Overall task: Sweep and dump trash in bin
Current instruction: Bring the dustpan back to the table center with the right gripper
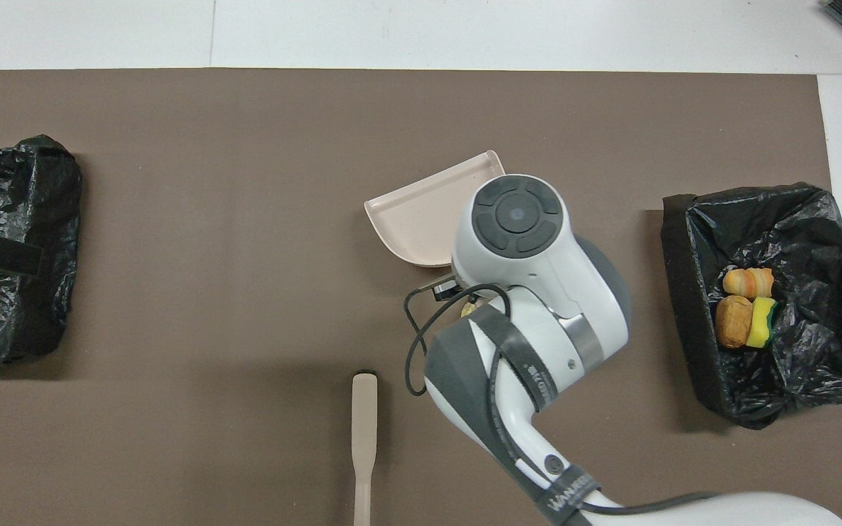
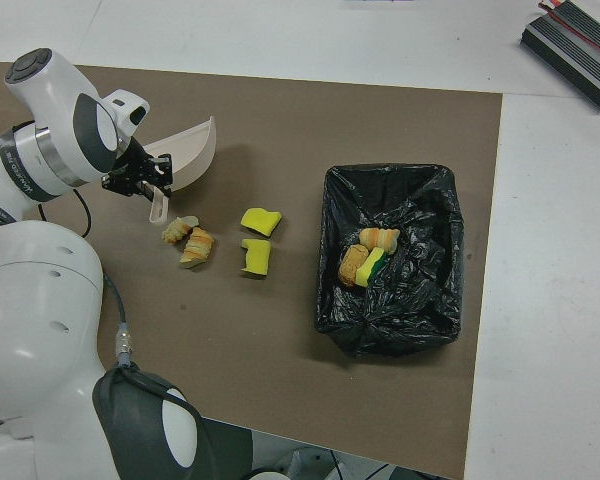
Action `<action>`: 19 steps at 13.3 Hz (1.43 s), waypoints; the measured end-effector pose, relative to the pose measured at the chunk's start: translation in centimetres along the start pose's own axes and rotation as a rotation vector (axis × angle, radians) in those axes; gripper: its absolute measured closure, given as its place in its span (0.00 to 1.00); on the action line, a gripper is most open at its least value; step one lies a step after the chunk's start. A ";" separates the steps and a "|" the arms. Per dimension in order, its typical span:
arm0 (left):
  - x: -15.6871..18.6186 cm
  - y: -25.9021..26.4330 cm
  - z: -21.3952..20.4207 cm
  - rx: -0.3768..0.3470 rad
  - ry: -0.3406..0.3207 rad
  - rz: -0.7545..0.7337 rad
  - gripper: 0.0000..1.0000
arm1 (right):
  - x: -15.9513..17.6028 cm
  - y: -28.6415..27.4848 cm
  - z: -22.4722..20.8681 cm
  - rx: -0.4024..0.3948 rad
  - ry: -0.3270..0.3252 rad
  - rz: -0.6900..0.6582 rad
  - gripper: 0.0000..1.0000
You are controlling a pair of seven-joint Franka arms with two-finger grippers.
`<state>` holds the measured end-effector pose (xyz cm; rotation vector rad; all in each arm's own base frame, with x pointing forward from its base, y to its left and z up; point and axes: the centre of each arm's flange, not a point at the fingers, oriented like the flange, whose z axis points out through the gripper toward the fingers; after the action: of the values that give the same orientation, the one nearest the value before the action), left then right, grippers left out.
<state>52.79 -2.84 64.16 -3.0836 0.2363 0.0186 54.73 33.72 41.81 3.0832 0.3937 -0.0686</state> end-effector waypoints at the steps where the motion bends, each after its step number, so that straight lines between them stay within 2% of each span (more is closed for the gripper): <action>1: 0.0 0.1 0.0 0.000 0.001 0.001 0.00 | 0.5 -2.2 1.1 0.007 -0.002 0.038 0.68; 4: 0.6 0.5 -0.4 0.004 0.047 0.009 0.00 | 1.7 -9.7 4.2 0.053 0.030 0.160 0.68; 6: 0.7 0.6 -0.5 0.005 0.059 0.012 0.00 | 2.0 -13.2 4.9 0.074 0.041 0.197 0.68; 11: 0.9 2.1 -0.6 0.005 0.068 0.040 0.00 | 2.1 -14.6 4.5 0.094 0.060 0.254 0.67; 12: 0.9 2.4 -0.6 0.005 0.069 0.045 0.00 | 2.2 -14.6 4.1 0.098 0.064 0.266 0.62; 13: 1.0 2.6 -0.5 0.005 0.067 0.049 0.00 | 2.1 -14.7 3.8 0.101 0.068 0.271 0.62; 14: 1.0 2.9 -0.3 0.004 0.062 0.055 0.00 | 1.9 -14.8 3.3 0.102 0.071 0.269 0.56; 17: 1.2 4.1 0.4 0.004 0.056 0.078 0.00 | -0.7 -16.6 2.5 0.093 0.057 0.262 0.25; 19: 1.4 4.8 1.0 0.005 0.062 0.091 0.00 | -4.0 -18.7 2.7 0.070 0.039 0.261 0.22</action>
<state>53.45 -7.74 62.92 -3.0693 0.3781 -0.0734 46.06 50.72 38.83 3.1773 -0.0132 -0.0148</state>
